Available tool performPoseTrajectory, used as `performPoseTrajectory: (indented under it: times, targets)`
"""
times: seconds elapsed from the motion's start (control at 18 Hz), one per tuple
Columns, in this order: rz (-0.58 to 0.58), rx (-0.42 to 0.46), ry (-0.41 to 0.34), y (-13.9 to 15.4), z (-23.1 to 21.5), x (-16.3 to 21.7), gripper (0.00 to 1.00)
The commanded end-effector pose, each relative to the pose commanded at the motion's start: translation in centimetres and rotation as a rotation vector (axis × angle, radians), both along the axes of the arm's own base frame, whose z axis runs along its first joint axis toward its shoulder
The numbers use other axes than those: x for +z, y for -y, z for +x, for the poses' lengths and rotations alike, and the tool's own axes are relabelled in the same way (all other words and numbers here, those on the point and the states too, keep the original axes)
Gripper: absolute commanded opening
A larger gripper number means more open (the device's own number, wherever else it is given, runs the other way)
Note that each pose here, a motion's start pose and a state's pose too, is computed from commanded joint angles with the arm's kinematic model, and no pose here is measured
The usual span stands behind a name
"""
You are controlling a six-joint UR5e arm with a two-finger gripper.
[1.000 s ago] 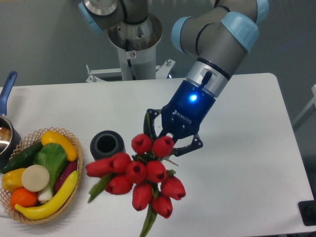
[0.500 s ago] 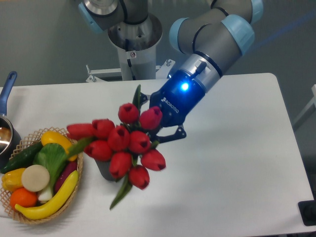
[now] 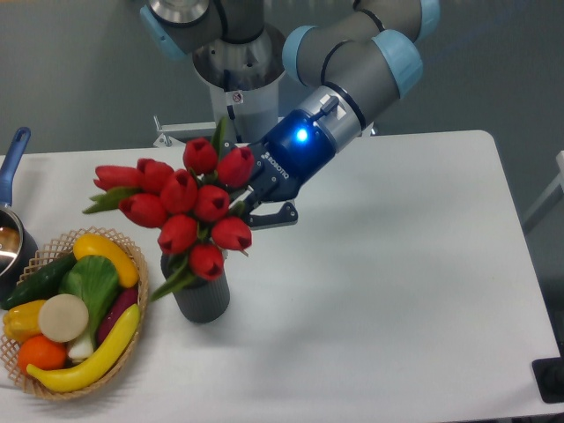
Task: Insert the flowers into the vase
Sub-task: 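Lower the tulip stems down into the vase opening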
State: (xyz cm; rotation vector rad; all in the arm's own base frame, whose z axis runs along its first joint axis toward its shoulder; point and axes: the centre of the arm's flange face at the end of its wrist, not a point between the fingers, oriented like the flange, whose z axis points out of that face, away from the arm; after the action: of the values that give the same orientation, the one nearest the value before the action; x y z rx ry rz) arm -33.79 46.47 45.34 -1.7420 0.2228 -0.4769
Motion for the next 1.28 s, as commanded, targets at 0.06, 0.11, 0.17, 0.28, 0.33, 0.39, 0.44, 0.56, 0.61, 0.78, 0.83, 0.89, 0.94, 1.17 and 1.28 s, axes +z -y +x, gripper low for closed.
performPoseTrajectory:
  times: [0.06, 0.11, 0.17, 0.28, 0.33, 0.39, 0.44, 0.56, 0.61, 0.78, 0.83, 0.89, 0.94, 1.17, 1.28]
  targets:
    - [0.008, -0.009, -0.002, 0.2, 0.6, -0.3, 0.0]
    - [0.012, -0.015, -0.012, 0.5, 1.3, -1.1, 0.0]
    - [0.021, -0.024, -0.029, 0.7, 2.0, -1.7, 0.0]
    - [0.025, -0.033, -0.039, 1.0, 2.9, -2.2, 0.0]
    - [0.024, -0.046, -0.036, 0.6, 3.6, -2.3, 0.0]
    - [0.025, -0.051, -0.039, 0.4, 3.7, -2.3, 0.0]
    - [0.024, -0.053, -0.037, 0.3, 3.7, -2.4, 0.0]
    - [0.024, -0.055, -0.037, 0.2, 3.7, -2.6, 0.0]
    - [0.023, -0.055, -0.036, 0.1, 3.6, -2.8, 0.0]
    - [0.028, -0.065, -0.049, -0.2, 3.6, -3.4, 0.0]
    - [0.025, -0.065, -0.047, -0.3, 3.5, -3.7, 0.0]
    - [0.025, -0.066, -0.05, -0.4, 3.4, -3.6, 0.0]
    - [0.025, -0.066, -0.054, -0.4, 3.4, -3.5, 0.0]
    - [0.023, -0.067, -0.064, -0.6, 3.2, -4.1, 0.0]
    - [0.022, -0.067, -0.062, -0.5, 3.3, -4.3, 0.0]
